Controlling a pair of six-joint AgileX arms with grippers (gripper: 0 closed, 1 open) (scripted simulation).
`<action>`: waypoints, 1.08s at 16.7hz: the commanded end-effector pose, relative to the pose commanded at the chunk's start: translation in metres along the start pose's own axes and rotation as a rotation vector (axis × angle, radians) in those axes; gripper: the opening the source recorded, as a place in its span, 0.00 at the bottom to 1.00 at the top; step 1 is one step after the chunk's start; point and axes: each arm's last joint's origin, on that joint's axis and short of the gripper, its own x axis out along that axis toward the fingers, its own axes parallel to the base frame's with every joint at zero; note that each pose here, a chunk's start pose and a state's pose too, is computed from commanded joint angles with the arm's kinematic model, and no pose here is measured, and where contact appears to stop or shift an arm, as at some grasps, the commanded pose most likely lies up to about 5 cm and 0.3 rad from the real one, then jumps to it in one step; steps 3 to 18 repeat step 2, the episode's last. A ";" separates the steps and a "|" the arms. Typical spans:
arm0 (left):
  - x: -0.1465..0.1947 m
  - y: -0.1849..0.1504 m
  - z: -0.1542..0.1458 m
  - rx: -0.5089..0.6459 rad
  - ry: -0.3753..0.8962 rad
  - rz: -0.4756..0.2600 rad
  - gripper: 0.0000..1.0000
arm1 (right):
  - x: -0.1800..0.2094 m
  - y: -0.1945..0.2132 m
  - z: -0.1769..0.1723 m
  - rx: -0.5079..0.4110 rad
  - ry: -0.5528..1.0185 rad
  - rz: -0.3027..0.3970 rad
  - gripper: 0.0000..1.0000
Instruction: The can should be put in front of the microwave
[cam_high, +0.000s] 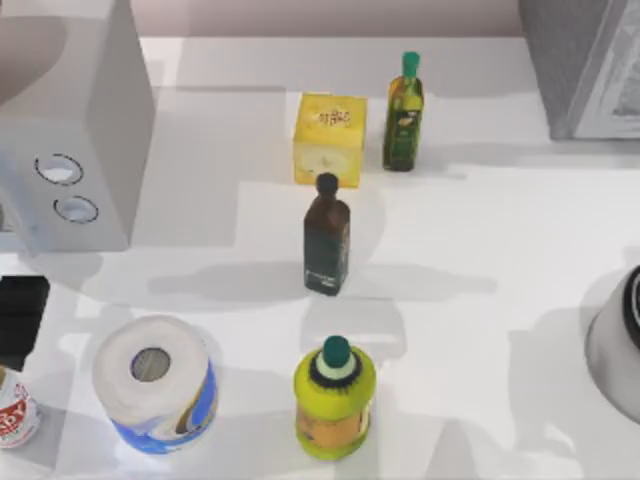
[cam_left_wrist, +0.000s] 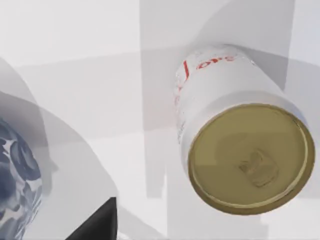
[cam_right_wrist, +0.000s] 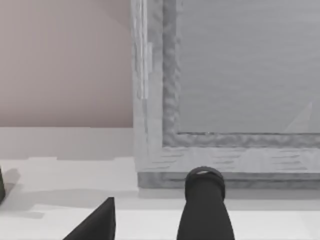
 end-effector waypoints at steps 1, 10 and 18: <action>-0.004 0.000 0.000 0.000 -0.003 0.000 1.00 | 0.000 0.000 0.000 0.000 0.000 0.000 1.00; -0.005 0.000 -0.001 0.000 -0.005 0.001 1.00 | 0.000 0.000 0.000 0.000 0.000 0.000 1.00; -0.005 0.000 -0.001 0.000 -0.005 0.001 1.00 | 0.000 0.000 0.000 0.000 0.000 0.000 1.00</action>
